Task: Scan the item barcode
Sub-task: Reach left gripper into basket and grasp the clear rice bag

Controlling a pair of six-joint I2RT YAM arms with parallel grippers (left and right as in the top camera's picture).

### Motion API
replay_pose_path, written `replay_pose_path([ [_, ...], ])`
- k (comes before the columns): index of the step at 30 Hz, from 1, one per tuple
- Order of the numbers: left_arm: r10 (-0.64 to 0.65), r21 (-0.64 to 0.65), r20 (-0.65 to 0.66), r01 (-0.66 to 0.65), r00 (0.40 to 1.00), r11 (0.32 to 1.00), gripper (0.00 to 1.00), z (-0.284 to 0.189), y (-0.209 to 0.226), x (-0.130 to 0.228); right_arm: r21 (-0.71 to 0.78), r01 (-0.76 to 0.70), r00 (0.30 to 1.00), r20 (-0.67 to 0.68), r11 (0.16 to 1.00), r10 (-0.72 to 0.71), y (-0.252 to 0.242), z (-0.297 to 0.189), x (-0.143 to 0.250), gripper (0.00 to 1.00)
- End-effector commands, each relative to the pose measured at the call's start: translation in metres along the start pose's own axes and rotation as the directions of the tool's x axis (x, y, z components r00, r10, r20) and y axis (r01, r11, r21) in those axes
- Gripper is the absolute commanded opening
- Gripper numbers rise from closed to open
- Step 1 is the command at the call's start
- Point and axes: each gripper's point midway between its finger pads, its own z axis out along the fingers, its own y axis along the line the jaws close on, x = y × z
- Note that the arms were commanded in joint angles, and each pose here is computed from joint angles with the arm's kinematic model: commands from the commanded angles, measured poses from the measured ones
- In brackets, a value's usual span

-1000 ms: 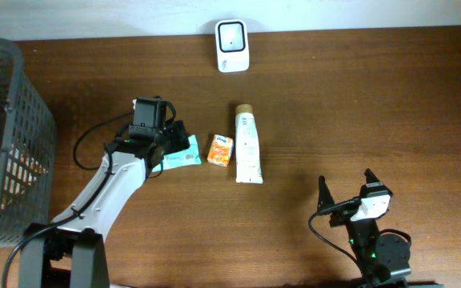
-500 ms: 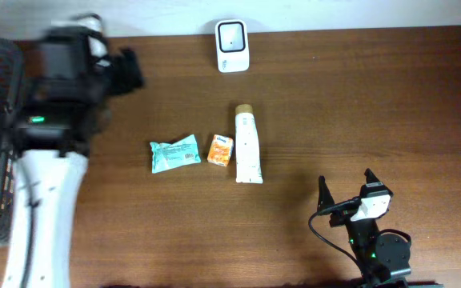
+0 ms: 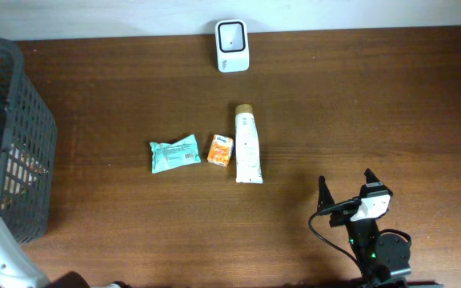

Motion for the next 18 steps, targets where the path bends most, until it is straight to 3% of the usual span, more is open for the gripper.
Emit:
replay_pose_path([
  [1,-0.050,-0.109,-0.082,0.041,0.995,0.993,0.75,0.032,0.033,0.012,0.003,0.007,1.000,-0.006,1.000,-0.007,-0.001,0.000,0.003,0.98],
  [3,-0.072,-0.179,-0.118,0.050,0.990,0.983,0.78,0.058,0.054,0.024,0.002,0.007,1.000,-0.006,1.000,-0.007,-0.001,0.000,0.003,0.98],
  [6,-0.052,-0.207,-0.172,0.015,0.984,0.978,0.89,0.093,0.074,0.039,0.002,0.007,1.000,-0.006,1.000,-0.007,-0.001,0.000,0.003,0.98],
  [10,0.096,-0.191,-0.286,-0.155,0.954,0.969,0.90,0.135,0.085,0.058,0.003,0.007,1.000,-0.006,1.000,-0.007,-0.001,0.000,0.003,0.98],
  [18,0.086,-0.217,-0.410,-0.188,0.908,0.958,0.87,0.176,0.111,0.091,0.003,0.007,1.000,-0.006,1.000,-0.007,-0.001,0.000,0.003,0.98],
])
